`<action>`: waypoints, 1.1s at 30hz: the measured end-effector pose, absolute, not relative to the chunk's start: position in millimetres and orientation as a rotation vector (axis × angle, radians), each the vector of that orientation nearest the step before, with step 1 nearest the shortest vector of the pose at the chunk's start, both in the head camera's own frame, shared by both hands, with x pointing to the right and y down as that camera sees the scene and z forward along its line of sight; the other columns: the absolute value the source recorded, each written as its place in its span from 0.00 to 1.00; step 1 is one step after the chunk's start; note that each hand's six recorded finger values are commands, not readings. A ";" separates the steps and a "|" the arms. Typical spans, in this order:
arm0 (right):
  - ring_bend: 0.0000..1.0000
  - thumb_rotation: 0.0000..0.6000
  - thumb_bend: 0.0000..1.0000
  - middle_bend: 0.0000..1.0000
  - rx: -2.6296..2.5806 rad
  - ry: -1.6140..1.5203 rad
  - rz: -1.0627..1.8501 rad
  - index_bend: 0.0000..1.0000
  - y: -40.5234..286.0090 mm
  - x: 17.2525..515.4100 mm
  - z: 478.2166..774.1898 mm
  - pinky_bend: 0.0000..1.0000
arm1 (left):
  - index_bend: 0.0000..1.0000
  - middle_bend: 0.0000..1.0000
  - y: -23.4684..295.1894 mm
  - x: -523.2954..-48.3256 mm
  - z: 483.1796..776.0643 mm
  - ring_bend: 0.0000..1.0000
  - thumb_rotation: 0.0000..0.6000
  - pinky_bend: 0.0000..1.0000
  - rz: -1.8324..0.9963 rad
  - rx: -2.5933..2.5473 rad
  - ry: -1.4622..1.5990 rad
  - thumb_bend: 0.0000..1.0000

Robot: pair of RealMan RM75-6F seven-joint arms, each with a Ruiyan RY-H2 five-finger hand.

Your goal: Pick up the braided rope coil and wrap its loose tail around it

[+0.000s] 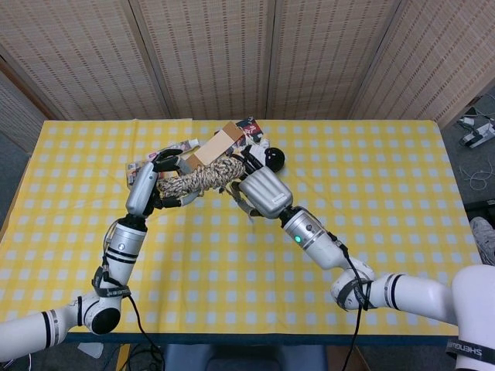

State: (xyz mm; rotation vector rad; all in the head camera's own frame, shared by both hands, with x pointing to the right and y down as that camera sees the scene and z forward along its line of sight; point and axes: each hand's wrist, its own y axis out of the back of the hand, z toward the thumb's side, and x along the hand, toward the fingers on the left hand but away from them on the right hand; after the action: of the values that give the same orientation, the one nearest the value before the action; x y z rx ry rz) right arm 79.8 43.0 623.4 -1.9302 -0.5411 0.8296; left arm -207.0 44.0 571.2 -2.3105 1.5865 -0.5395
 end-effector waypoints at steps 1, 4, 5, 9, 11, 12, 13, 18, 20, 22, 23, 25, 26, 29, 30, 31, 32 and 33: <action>0.00 1.00 0.37 0.17 -1.930 -0.536 0.833 0.64 44.0 80.0 624.6 0.00 | 0.73 0.70 43.0 -208.0 571.0 0.56 1.00 0.17 -0.540 -2.303 1.597 0.25; 0.00 1.00 0.37 0.17 -1.927 -0.524 0.838 0.64 46.5 80.3 627.1 0.00 | 0.73 0.70 41.9 -208.6 571.3 0.56 1.00 0.17 -0.541 -2.297 1.611 0.25; 0.00 1.00 0.37 0.17 -1.928 -0.525 0.838 0.64 46.4 80.4 626.9 0.00 | 0.73 0.70 42.0 -208.7 571.4 0.56 1.00 0.17 -0.541 -2.296 1.611 0.25; 0.00 1.00 0.32 0.12 -1.936 -0.534 0.844 0.48 45.0 81.5 625.5 0.00 | 0.73 0.70 42.9 -209.1 573.3 0.56 1.00 0.17 -0.545 -2.290 1.606 0.25; 0.00 1.00 0.28 0.10 -1.932 -0.533 0.847 0.39 44.3 82.7 624.2 0.00 | 0.73 0.70 42.9 -209.2 574.3 0.56 1.00 0.17 -0.548 -2.289 1.603 0.25; 0.00 1.00 0.26 0.09 -1.934 -0.536 0.848 0.34 44.2 82.9 623.6 0.00 | 0.73 0.70 42.8 -209.2 574.6 0.56 1.00 0.17 -0.550 -2.288 1.601 0.25; 0.00 1.00 0.25 0.09 -1.936 -0.541 0.848 0.32 43.8 83.5 622.4 0.00 | 0.73 0.70 42.7 -209.4 575.0 0.56 1.00 0.17 -0.552 -2.285 1.598 0.25; 0.00 1.00 0.17 0.06 -1.924 -0.549 0.852 0.19 41.0 89.2 618.4 0.00 | 0.73 0.70 42.7 -211.0 576.5 0.56 1.00 0.17 -0.562 -2.270 1.581 0.25; 0.00 1.00 0.15 0.05 -1.916 -0.554 0.853 0.15 39.6 92.3 616.1 0.00 | 0.73 0.70 42.3 -212.2 576.8 0.56 1.00 0.17 -0.565 -2.265 1.579 0.25; 0.00 1.00 0.14 0.04 -1.911 -0.564 0.853 0.11 38.1 95.4 613.3 0.00 | 0.73 0.70 41.7 -213.5 576.7 0.56 1.00 0.17 -0.566 -2.261 1.579 0.25; 0.00 1.00 0.13 0.04 -1.909 -0.569 0.854 0.09 37.4 97.1 612.0 0.00 | 0.73 0.70 41.3 -214.1 576.7 0.56 1.00 0.17 -0.567 -2.258 1.579 0.25; 0.00 1.00 0.13 0.04 -1.903 -0.579 0.858 0.08 35.9 101.8 608.6 0.00 | 0.73 0.70 40.4 -215.9 576.7 0.56 1.00 0.17 -0.571 -2.254 1.579 0.25; 0.00 1.00 0.13 0.04 -1.898 -0.583 0.861 0.08 35.3 104.6 606.9 0.00 | 0.73 0.70 40.0 -217.0 576.7 0.56 1.00 0.17 -0.573 -2.251 1.579 0.25; 0.00 1.00 0.13 0.04 -1.879 -0.596 0.876 0.08 33.8 118.0 600.5 0.00 | 0.73 0.70 38.8 -221.6 577.3 0.56 1.00 0.17 -0.584 -2.242 1.583 0.25; 0.00 1.00 0.13 0.04 -1.871 -0.602 0.883 0.08 33.7 123.6 598.4 0.00 | 0.73 0.70 38.4 -223.4 577.6 0.56 1.00 0.17 -0.588 -2.238 1.585 0.25; 0.00 1.00 0.14 0.04 -1.856 -0.612 0.894 0.08 33.3 132.5 595.3 0.00 | 0.73 0.70 37.9 -225.9 578.0 0.56 1.00 0.17 -0.593 -2.233 1.588 0.25; 0.00 1.00 0.14 0.05 -1.843 -0.620 0.904 0.08 33.3 139.9 593.1 0.00 | 0.73 0.70 37.7 -227.6 578.6 0.56 1.00 0.17 -0.597 -2.229 1.590 0.25; 0.00 1.00 0.14 0.06 -1.829 -0.629 0.914 0.08 33.7 147.8 590.9 0.00 | 0.73 0.70 37.5 -229.5 579.1 0.56 1.00 0.17 -0.602 -2.226 1.592 0.25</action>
State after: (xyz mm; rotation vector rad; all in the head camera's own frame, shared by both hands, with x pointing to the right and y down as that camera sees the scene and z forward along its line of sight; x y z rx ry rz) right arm 147.8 33.7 590.9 -1.8287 -0.6292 0.9142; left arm -229.5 37.5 579.1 -2.2260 1.5918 -0.6020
